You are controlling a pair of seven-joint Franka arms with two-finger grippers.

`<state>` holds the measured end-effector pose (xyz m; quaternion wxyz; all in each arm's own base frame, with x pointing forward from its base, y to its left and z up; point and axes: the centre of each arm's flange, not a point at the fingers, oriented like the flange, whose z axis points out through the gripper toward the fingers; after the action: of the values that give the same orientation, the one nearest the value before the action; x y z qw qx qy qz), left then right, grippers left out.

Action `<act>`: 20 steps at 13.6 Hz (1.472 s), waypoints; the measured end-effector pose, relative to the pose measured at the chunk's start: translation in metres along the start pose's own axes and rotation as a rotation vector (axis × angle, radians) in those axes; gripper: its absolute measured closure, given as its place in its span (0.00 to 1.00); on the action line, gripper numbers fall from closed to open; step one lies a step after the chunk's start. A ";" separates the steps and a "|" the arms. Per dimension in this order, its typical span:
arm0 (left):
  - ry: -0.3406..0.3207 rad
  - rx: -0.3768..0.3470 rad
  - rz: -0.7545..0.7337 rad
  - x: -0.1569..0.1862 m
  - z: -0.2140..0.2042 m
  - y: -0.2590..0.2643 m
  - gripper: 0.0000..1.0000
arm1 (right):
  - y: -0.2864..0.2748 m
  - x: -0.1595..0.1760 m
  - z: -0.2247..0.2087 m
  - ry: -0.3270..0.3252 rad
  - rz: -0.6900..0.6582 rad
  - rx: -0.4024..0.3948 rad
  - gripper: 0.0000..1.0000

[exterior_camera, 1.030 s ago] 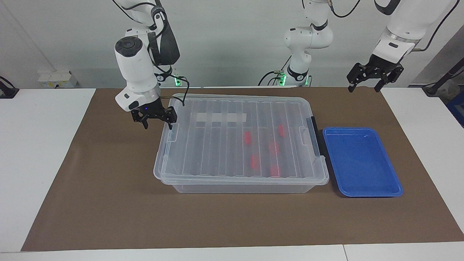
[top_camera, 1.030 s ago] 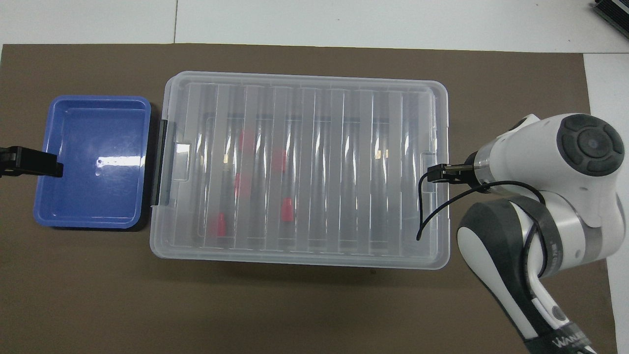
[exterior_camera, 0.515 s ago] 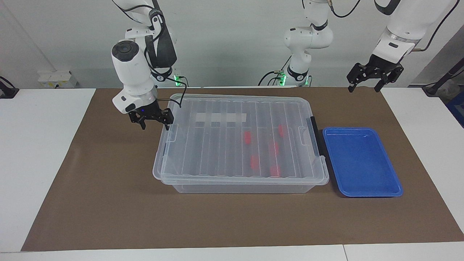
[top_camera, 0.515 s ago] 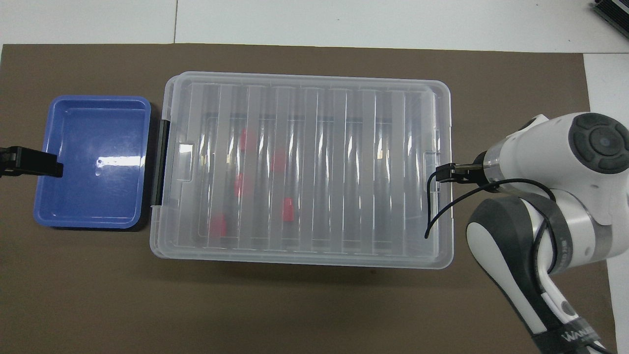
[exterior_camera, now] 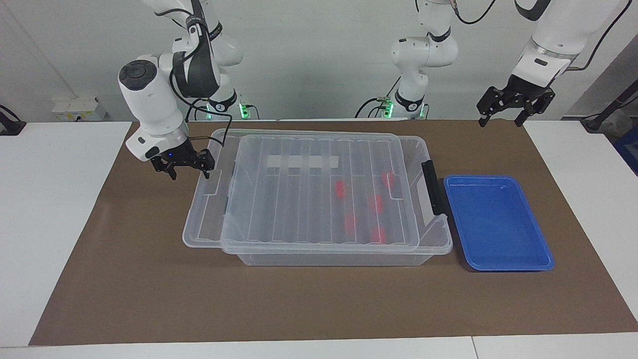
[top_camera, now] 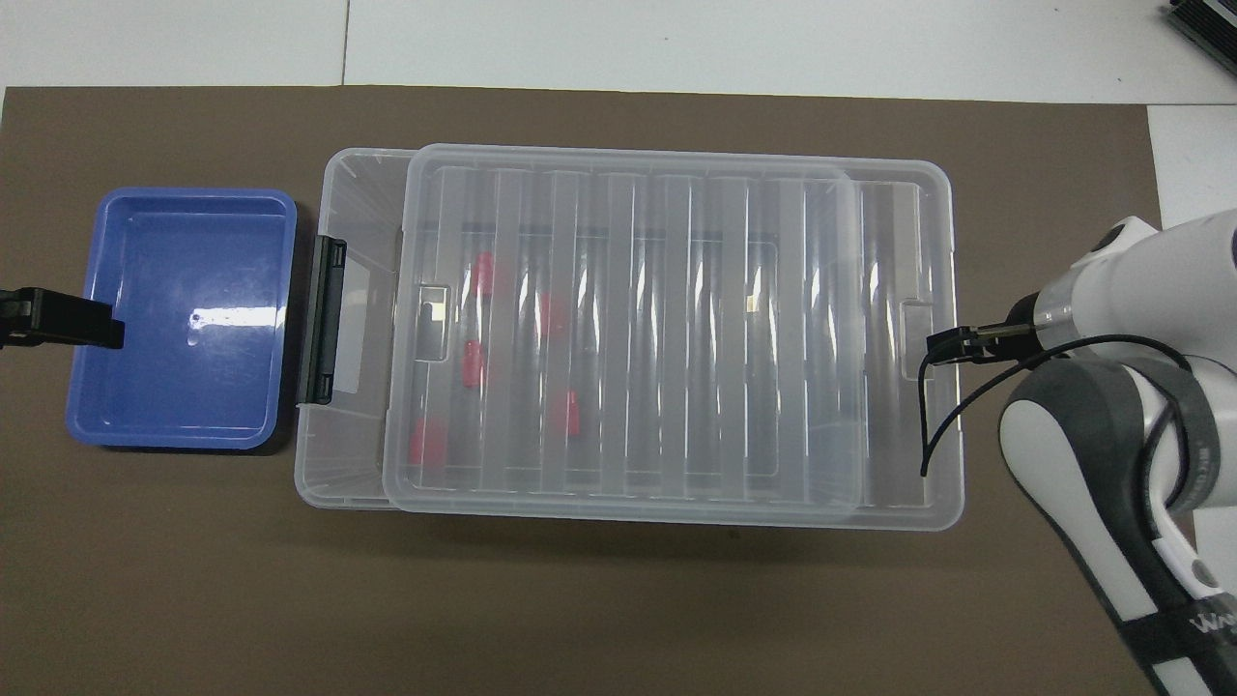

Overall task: Place red block in blue tray from box
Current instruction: 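Grip the lid edge with the right gripper and slide it open, then move the left gripper from the tray into the box toward a red block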

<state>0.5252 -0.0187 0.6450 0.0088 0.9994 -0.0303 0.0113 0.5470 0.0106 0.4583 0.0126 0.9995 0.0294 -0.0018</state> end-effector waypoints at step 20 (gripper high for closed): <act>0.040 -0.035 -0.284 -0.003 0.005 0.114 0.00 | 0.122 -0.015 -0.011 -0.002 -0.224 -0.019 0.02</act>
<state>0.5156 -0.1328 0.6423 0.0285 0.9929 0.1115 0.0293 0.5392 -0.1121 0.4720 0.0216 0.9898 0.1410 -0.0038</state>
